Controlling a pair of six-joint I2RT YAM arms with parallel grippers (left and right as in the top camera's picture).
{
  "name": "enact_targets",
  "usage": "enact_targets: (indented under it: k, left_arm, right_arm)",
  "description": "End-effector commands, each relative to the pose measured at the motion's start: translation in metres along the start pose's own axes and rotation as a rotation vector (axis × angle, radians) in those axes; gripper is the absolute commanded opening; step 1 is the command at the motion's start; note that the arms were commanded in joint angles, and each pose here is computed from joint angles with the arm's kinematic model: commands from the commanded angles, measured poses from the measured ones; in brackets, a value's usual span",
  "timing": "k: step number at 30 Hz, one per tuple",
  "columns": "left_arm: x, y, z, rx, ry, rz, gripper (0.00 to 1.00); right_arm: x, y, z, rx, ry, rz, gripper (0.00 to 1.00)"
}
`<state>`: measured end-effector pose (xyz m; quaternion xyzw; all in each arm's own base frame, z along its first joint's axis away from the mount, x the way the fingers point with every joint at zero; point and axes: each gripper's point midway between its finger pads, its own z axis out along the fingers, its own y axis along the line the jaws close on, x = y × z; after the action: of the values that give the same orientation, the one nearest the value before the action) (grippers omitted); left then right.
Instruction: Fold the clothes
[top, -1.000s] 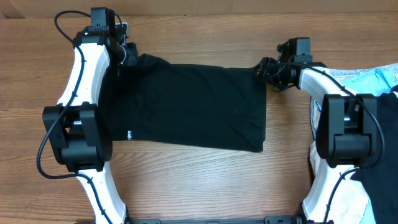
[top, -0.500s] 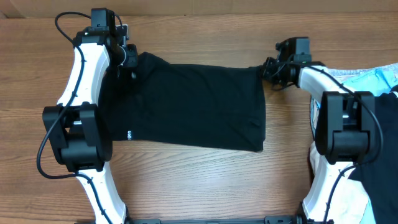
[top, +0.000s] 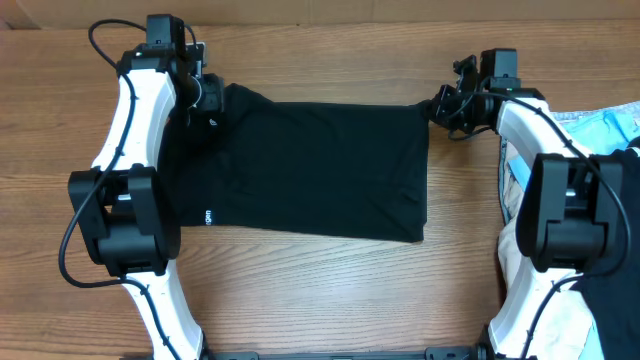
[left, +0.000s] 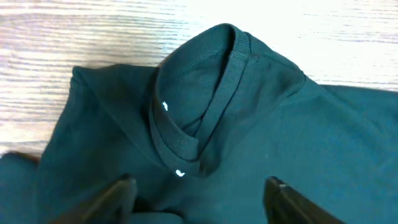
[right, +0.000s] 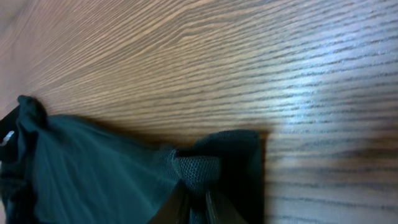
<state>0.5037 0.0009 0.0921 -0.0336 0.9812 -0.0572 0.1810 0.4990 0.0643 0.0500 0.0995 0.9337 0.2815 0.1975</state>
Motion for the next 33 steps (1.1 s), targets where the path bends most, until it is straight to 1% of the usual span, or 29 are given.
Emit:
enact_targets:
  k: [1,2,4,5,7,11,18,19,20,21,24,26,27,28,29,30,32,33]
  left_arm:
    - [-0.023,0.003,-0.026,-0.022,-0.094,0.030,0.74]
    - [-0.026,0.003,-0.027,-0.022,-0.108,0.033,0.73]
    - [-0.031,0.006,-0.027,-0.042,-0.128,0.037,0.65]
    - [-0.033,0.008,-0.025,-0.052,-0.138,0.036,0.63]
    - [-0.033,0.009,-0.018,-0.052,-0.150,0.033,0.63]
    - [-0.022,0.007,0.001,-0.032,-0.141,0.037,0.64]
    - [-0.011,0.007,0.019,-0.031,-0.139,0.041,0.63]
    - [-0.009,0.007,0.022,-0.031,-0.138,0.041,0.60]
    - [-0.009,0.007,0.024,-0.031,-0.142,0.041,0.54]
    - [-0.011,0.007,0.024,-0.030,-0.152,0.036,0.45]
    - [-0.017,0.008,0.023,-0.032,-0.178,0.037,0.26]
    - [-0.018,0.008,0.023,-0.033,-0.183,0.037,0.19]
    - [-0.018,0.009,0.023,-0.038,-0.180,0.037,0.19]
    - [-0.017,0.010,0.023,-0.042,-0.176,0.035,0.23]
    - [-0.016,0.012,0.023,-0.053,-0.173,0.034,0.41]
    - [-0.015,0.013,0.024,-0.060,-0.172,0.034,0.50]
    - [-0.016,0.014,0.024,-0.064,-0.173,0.034,0.56]
    - [-0.016,0.014,0.024,-0.064,-0.173,0.033,0.56]
  right_arm:
    - [-0.016,0.016,-0.018,-0.022,-0.047,-0.051,0.09]
    - [-0.016,0.016,-0.018,-0.022,-0.047,-0.051,0.09]
    - [-0.015,0.016,-0.018,-0.022,-0.047,-0.051,0.09]
    - [-0.015,0.017,-0.018,-0.022,-0.045,-0.051,0.09]
    - [-0.014,0.017,-0.018,-0.022,-0.041,-0.050,0.09]
    - [-0.014,0.017,-0.018,-0.021,-0.040,-0.049,0.09]
    - [-0.012,0.016,-0.018,-0.019,-0.032,-0.044,0.09]
    - [-0.011,0.016,-0.018,-0.018,-0.032,-0.044,0.09]
    - [-0.011,0.016,-0.018,-0.018,-0.029,-0.043,0.09]
    - [-0.010,0.015,-0.018,-0.016,-0.026,-0.042,0.09]
    - [-0.009,0.015,-0.018,-0.015,-0.024,-0.042,0.09]
    - [-0.010,0.015,-0.018,-0.015,-0.024,-0.042,0.09]
    - [-0.009,0.015,-0.018,-0.015,-0.023,-0.042,0.09]
    - [-0.009,0.014,-0.018,-0.014,-0.021,-0.040,0.09]
    - [-0.009,0.014,-0.018,-0.014,-0.021,-0.040,0.09]
    - [-0.009,0.014,-0.018,-0.014,-0.020,-0.040,0.09]
    - [-0.009,0.014,-0.018,-0.014,-0.021,-0.040,0.09]
    - [-0.009,0.014,-0.018,-0.014,-0.022,-0.041,0.09]
